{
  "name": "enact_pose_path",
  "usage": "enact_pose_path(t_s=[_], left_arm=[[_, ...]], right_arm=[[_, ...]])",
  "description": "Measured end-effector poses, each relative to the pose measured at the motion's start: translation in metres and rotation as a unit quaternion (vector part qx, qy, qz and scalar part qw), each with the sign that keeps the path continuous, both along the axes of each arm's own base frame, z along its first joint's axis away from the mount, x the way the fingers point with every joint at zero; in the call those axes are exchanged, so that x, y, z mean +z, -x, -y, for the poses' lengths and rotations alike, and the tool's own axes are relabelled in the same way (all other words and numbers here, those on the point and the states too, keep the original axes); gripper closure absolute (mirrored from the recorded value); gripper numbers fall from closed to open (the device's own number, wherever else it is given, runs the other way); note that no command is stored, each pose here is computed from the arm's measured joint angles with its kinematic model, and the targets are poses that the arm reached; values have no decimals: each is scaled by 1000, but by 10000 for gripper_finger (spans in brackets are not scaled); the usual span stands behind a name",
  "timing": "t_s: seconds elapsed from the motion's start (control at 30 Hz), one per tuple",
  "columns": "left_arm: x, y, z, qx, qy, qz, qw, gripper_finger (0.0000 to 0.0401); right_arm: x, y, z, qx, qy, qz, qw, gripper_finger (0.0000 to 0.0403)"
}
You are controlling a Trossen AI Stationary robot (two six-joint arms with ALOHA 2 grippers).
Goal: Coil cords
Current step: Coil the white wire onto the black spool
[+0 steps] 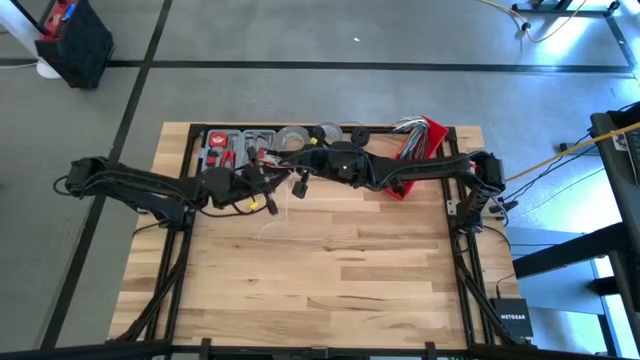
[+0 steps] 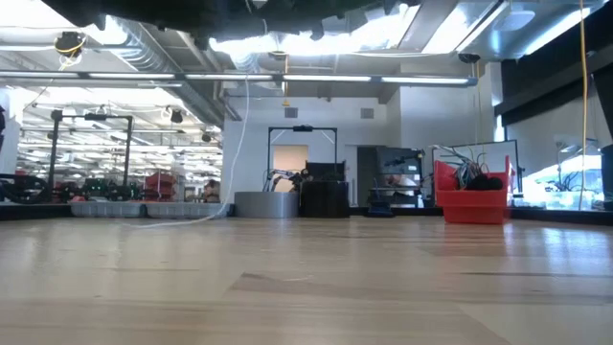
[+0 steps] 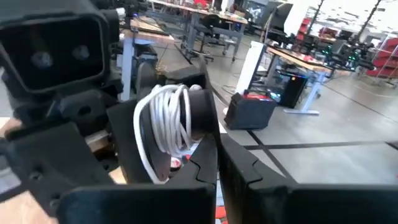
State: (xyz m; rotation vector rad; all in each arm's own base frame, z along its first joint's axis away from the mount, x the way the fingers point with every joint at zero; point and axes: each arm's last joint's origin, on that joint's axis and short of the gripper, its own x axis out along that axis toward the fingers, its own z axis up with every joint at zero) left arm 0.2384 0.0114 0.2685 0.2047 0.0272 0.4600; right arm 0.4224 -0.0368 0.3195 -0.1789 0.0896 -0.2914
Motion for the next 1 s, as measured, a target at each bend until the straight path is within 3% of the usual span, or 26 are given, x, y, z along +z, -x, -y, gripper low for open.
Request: enact_pose_path(t_s=[0.37, 0.63, 1.0], left_arm=[[-10, -1, -11, 27, -15, -52, 998, 396], [-11, -1, -11, 29, -14, -75, 997, 396], [-14, -1, -12, 30, -20, -87, 996, 396]], right_arm=[[2, 3, 0, 20, -8, -4, 1000, 397], [36, 26, -3, 17, 9, 25, 999, 397], [47, 29, -3, 11, 8, 11, 1000, 397]])
